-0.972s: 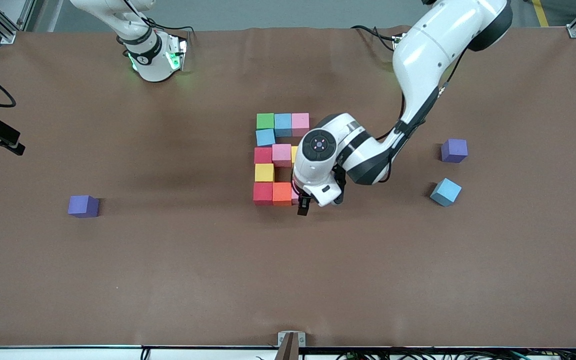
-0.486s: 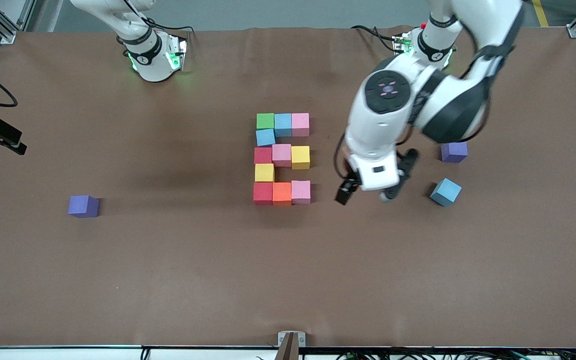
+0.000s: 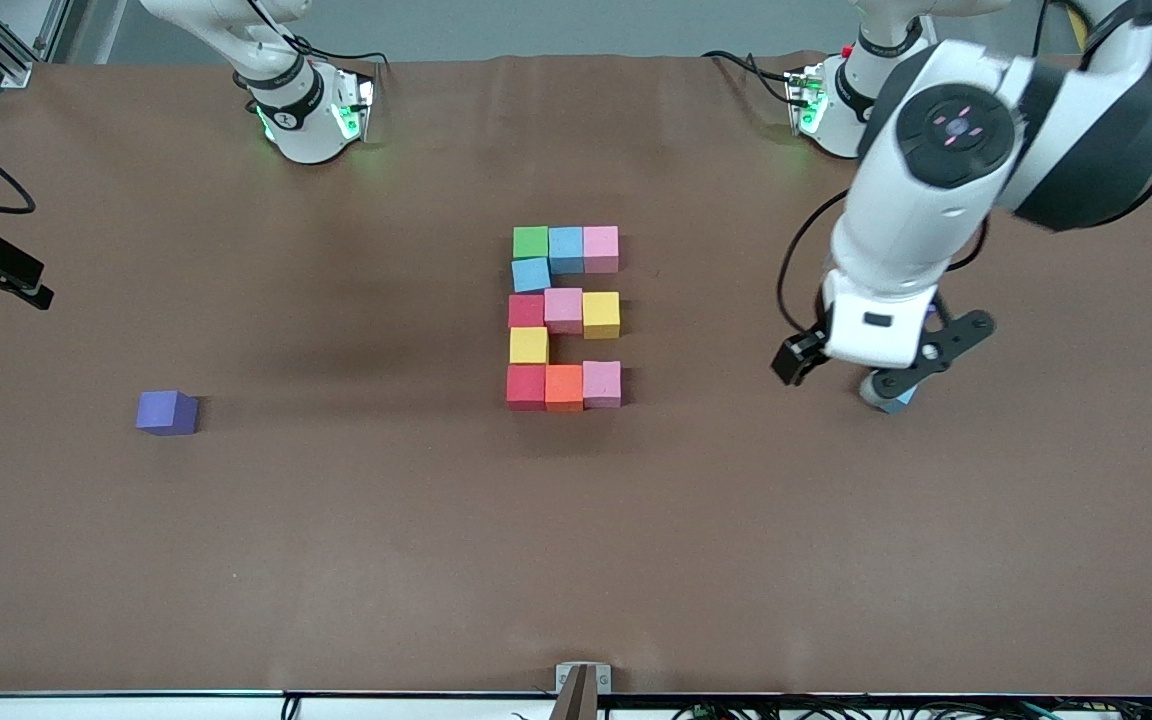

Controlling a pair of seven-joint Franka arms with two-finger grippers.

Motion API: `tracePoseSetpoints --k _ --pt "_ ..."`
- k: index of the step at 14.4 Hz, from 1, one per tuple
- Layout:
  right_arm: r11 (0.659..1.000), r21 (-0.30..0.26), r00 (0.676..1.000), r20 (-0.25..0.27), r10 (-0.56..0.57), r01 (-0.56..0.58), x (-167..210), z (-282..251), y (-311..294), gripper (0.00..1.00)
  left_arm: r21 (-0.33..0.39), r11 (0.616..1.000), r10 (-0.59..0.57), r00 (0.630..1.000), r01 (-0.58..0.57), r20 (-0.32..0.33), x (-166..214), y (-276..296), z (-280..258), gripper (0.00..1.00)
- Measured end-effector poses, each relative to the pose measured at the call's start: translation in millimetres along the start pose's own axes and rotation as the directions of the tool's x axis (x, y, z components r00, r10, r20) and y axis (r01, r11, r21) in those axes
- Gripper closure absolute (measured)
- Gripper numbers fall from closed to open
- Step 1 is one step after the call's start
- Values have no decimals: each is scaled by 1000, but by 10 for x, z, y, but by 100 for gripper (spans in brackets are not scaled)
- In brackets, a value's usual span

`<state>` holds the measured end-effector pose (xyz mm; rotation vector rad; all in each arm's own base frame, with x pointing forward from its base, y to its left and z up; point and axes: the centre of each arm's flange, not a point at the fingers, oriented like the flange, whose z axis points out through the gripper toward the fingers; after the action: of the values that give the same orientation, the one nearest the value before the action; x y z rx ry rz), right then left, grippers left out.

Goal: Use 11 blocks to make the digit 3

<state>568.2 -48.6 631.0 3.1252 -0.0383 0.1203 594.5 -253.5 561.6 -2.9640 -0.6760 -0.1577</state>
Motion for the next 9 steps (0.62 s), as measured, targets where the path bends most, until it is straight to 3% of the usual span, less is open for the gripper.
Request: tracePoseSetpoints --k 2,5,9 --pt "1000 0 1000 1 -1 1 -1 1 -1 0 25 997 67 998 -67 -9 5 -200 -208 0" --pt "1000 0 1000 2 -3 3 -2 3 -2 0 76 985 152 988 -154 30 35 -552 -393 0" --pt "1000 0 1000 3 -4 4 -3 4 -7 0 29 951 306 949 -309 76 272 -1113 -518 0"
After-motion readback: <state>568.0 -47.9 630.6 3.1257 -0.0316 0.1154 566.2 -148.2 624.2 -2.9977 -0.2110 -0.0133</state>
